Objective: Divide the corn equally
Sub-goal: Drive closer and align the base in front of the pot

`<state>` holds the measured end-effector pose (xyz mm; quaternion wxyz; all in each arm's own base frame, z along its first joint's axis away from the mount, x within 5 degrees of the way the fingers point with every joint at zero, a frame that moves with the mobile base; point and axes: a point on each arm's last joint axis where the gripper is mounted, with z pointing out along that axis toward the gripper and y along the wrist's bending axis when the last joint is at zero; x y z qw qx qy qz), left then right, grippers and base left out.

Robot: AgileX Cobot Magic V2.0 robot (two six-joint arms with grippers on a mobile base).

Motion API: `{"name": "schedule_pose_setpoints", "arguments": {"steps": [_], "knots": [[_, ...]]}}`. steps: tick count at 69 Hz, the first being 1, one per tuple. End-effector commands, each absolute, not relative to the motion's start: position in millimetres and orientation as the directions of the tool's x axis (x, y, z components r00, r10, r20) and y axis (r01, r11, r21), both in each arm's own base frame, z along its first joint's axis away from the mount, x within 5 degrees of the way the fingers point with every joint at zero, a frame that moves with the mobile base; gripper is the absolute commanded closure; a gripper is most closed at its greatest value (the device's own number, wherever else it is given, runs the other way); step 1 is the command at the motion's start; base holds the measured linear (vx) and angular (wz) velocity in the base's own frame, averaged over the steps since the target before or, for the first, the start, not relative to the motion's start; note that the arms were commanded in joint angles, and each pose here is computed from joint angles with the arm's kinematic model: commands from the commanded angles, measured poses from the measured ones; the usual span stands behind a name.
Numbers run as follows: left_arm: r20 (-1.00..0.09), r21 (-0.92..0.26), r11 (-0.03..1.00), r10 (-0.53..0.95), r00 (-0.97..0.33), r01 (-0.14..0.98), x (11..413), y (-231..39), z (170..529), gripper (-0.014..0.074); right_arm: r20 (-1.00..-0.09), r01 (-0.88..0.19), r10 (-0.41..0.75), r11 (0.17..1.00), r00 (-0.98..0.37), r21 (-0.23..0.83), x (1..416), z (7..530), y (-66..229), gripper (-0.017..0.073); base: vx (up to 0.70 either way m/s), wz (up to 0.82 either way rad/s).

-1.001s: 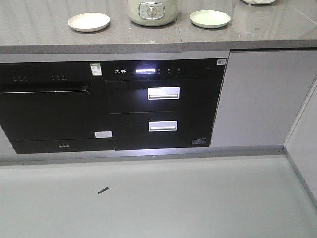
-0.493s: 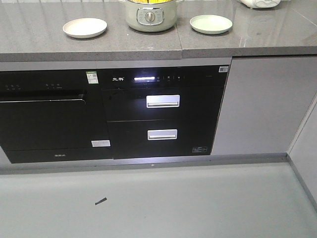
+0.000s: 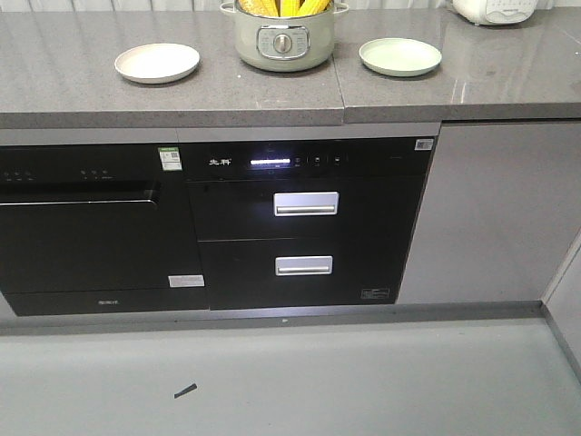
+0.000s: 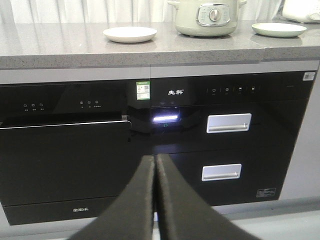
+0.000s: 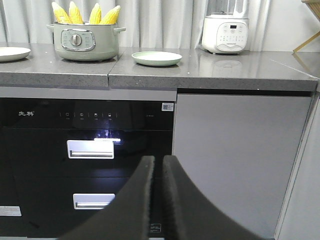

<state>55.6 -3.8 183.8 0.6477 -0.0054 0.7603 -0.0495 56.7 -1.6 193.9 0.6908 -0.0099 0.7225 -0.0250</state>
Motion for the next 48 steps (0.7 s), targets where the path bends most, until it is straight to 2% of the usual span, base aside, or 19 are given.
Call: {"name": "schedule_pose_setpoints", "arguments": {"steps": [1, 48], "knots": [[-0.994, -0.093, 0.994, -0.088, -0.070, 0.064, 55.3, -3.8, 191.9, 0.0602, -0.998, 0.024, -0.057, 0.998, 0.034, -0.057, 56.1, 199.4, -1.4, 0.0567, 0.14, 0.03], [-0.994, -0.093, 0.994, -0.088, -0.070, 0.064, 55.3, -3.8, 191.9, 0.0602, -0.998, 0.024, -0.057, 0.998, 0.034, -0.057, 56.1, 199.4, -1.4, 0.0567, 0.13, 0.02]]}}
